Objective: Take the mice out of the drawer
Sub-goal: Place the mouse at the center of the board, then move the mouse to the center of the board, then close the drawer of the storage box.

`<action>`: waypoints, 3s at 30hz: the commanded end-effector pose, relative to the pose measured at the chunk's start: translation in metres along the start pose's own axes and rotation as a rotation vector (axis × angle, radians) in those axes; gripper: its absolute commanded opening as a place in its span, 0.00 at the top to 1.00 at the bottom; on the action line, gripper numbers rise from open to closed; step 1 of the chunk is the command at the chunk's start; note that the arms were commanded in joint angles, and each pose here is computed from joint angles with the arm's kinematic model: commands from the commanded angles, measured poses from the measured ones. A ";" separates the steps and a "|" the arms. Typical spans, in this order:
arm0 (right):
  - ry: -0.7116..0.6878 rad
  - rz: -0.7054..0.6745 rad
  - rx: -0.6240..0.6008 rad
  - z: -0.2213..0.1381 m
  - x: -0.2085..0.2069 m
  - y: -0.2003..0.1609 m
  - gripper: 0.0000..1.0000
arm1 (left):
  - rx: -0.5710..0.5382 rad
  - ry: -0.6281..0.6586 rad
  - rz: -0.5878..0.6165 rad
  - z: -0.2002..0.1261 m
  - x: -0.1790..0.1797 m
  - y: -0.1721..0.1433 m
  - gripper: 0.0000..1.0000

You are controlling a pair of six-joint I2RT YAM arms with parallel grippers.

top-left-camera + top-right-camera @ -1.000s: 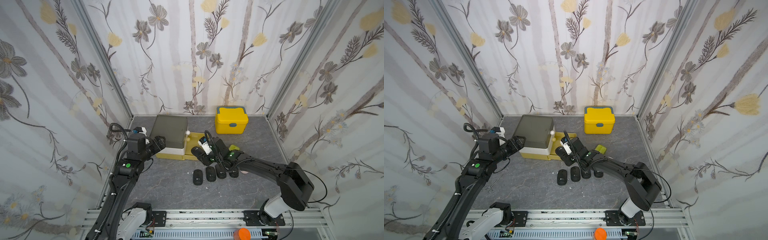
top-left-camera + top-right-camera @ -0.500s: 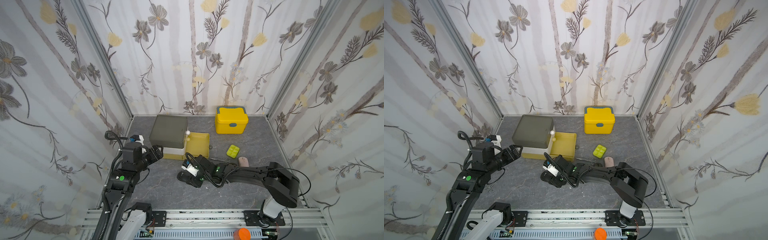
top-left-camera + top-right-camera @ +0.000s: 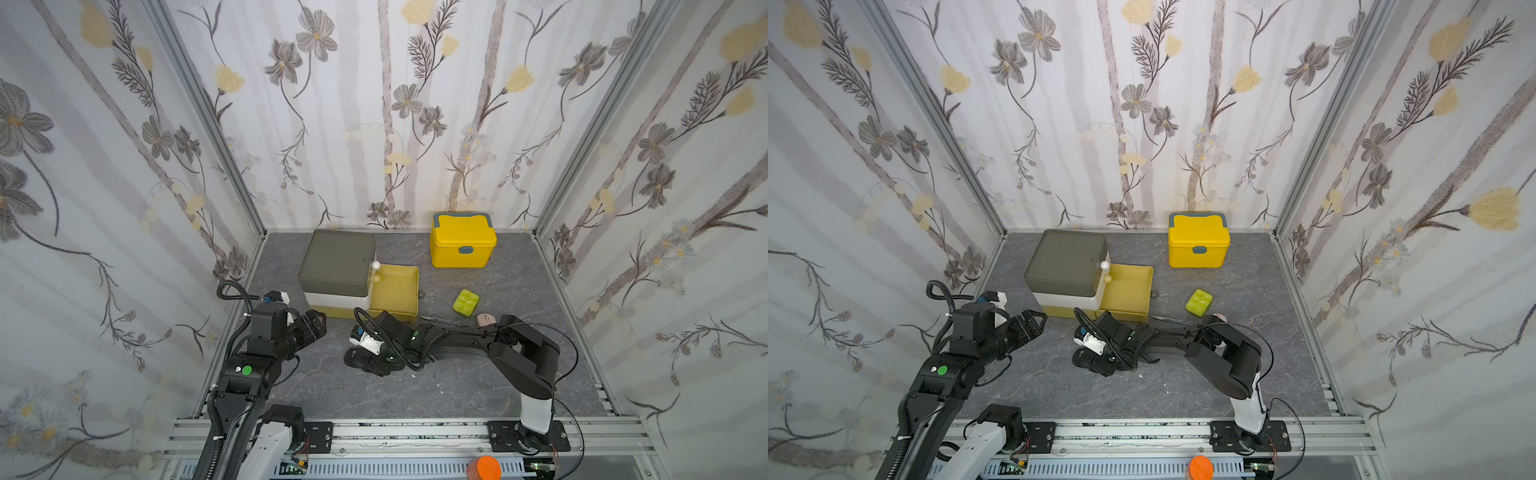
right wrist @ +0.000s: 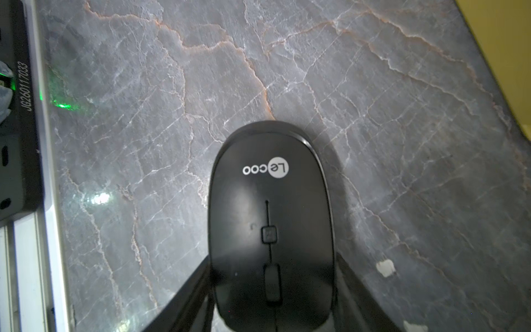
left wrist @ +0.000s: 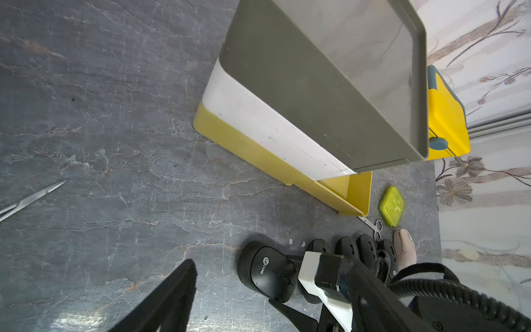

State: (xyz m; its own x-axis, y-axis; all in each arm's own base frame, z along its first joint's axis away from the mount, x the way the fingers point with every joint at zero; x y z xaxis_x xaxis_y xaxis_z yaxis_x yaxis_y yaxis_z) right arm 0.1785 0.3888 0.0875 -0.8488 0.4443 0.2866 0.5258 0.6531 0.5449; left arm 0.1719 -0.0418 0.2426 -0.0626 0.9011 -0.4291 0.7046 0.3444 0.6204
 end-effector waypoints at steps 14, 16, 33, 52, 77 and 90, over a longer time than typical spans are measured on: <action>0.017 0.002 -0.157 -0.062 0.014 0.015 0.28 | 0.058 -0.061 -0.160 0.051 0.006 -0.025 0.29; 0.016 0.035 -0.191 -0.078 0.013 0.010 0.28 | 0.067 -0.072 -0.150 0.062 0.001 -0.028 0.30; 0.013 0.237 -0.335 -0.139 0.002 -0.013 0.19 | 0.284 -0.104 0.102 0.131 -0.035 -0.074 0.21; 0.000 0.593 -0.410 -0.144 -0.056 0.004 0.25 | 0.401 -0.076 0.128 0.115 -0.031 -0.122 0.19; -0.035 0.979 -0.436 -0.151 -0.143 -0.008 0.25 | 0.243 0.043 0.333 0.072 -0.080 -0.101 0.08; 0.024 1.187 -0.551 -0.136 -0.195 0.005 0.46 | -0.117 0.099 0.253 0.010 -0.082 0.064 0.07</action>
State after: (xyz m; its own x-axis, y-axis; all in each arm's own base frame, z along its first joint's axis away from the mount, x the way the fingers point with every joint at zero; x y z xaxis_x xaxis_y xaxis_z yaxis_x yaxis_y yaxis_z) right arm 0.3294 0.2175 0.1343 0.1062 0.6029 0.7907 0.8793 -0.4282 0.2084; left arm 0.2210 -0.1133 0.3054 0.0357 0.9527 -0.3018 0.6206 0.2156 0.7539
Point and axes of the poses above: each gripper's point midway between its finger pads, its own z axis out along the fingers, its own x axis along the line the jaws close on, y = z × x, the point moved 7 cm from there along -z, back along the fingers, and after that the axes turned 11 degrees about z, right-handed, at the moved point
